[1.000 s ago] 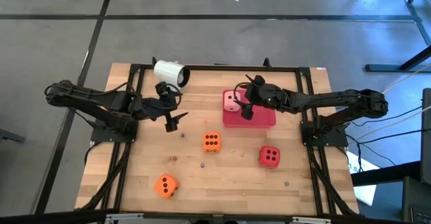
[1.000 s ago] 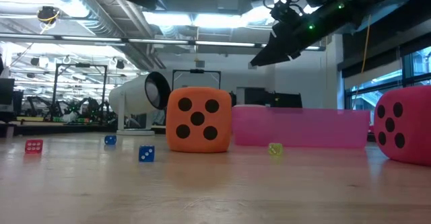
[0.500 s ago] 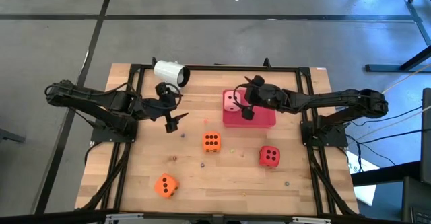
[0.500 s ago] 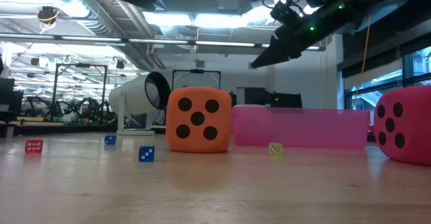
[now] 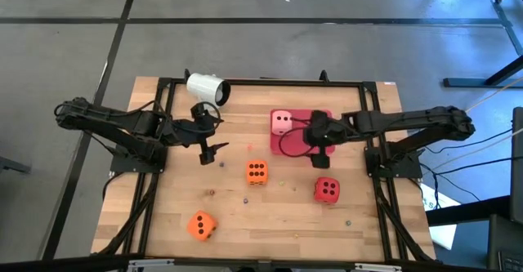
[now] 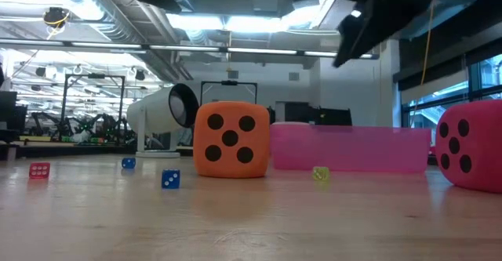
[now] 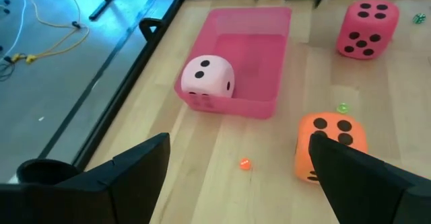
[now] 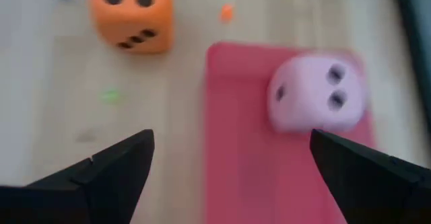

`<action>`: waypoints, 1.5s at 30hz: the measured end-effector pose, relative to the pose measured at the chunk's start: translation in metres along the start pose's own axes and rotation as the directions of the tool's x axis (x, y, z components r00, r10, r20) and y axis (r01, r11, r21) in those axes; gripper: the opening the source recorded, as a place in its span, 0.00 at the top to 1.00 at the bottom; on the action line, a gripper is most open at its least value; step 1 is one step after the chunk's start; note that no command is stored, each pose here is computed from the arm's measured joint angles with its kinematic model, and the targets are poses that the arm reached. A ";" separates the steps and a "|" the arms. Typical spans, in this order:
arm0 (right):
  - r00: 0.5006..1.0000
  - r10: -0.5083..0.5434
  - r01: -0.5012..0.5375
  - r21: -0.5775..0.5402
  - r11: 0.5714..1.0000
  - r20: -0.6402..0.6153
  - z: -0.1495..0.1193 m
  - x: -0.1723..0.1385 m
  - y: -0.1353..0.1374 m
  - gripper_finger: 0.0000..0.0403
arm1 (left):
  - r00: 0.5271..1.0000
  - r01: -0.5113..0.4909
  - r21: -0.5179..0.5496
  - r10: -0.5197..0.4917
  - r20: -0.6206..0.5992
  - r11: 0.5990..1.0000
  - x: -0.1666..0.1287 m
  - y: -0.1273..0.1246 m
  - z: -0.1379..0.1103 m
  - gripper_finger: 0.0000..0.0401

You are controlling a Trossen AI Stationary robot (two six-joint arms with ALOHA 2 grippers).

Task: Pick & Place Dice
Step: Put the big red dice into the red bin

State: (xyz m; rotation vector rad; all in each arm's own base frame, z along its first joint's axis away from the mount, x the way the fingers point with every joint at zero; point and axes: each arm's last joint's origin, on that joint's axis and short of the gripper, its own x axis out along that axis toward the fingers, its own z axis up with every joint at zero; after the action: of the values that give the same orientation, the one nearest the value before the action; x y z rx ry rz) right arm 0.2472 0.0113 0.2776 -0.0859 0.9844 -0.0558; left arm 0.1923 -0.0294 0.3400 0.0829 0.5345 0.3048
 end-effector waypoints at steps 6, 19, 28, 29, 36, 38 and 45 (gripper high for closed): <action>0.966 0.228 -0.181 0.311 0.933 -0.121 -0.007 -0.011 0.023 0.01 | 1.000 0.001 -0.023 -0.001 0.000 1.000 0.000 0.000 0.000 0.13; 0.910 0.272 -0.170 0.317 0.933 -0.312 -0.026 -0.007 0.086 0.01 | 1.000 0.000 0.003 0.000 -0.001 1.000 0.000 0.000 0.000 0.13; 0.881 0.245 -0.137 0.278 0.951 -0.405 -0.034 0.010 0.110 0.01 | 1.000 0.000 0.009 0.000 -0.010 1.000 0.003 -0.001 0.000 0.13; 0.878 0.240 -0.130 0.275 0.952 -0.415 -0.035 0.011 0.111 0.01 | 1.000 0.001 0.010 -0.001 -0.012 1.000 0.003 -0.002 -0.001 0.13; 0.874 0.214 -0.112 0.247 0.962 -0.437 -0.038 0.014 0.117 0.01 | 1.000 -0.002 0.018 0.002 -0.025 1.000 0.007 -0.004 -0.001 0.13; 0.886 0.178 -0.080 0.235 0.969 -0.429 -0.038 0.014 0.115 0.01 | 1.000 -0.002 0.021 0.003 -0.031 1.000 0.009 -0.005 -0.001 0.13; 0.850 0.168 -0.043 0.253 0.967 -0.500 -0.054 0.022 0.113 0.01 | 0.999 -0.005 0.030 0.006 -0.048 1.000 0.014 -0.008 -0.002 0.13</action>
State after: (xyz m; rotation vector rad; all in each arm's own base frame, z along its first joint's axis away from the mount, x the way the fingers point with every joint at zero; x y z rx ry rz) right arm 0.2155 0.1193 0.2188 0.2141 1.5176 -0.0955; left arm 0.2049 -0.0322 0.3299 0.1062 0.5872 0.3048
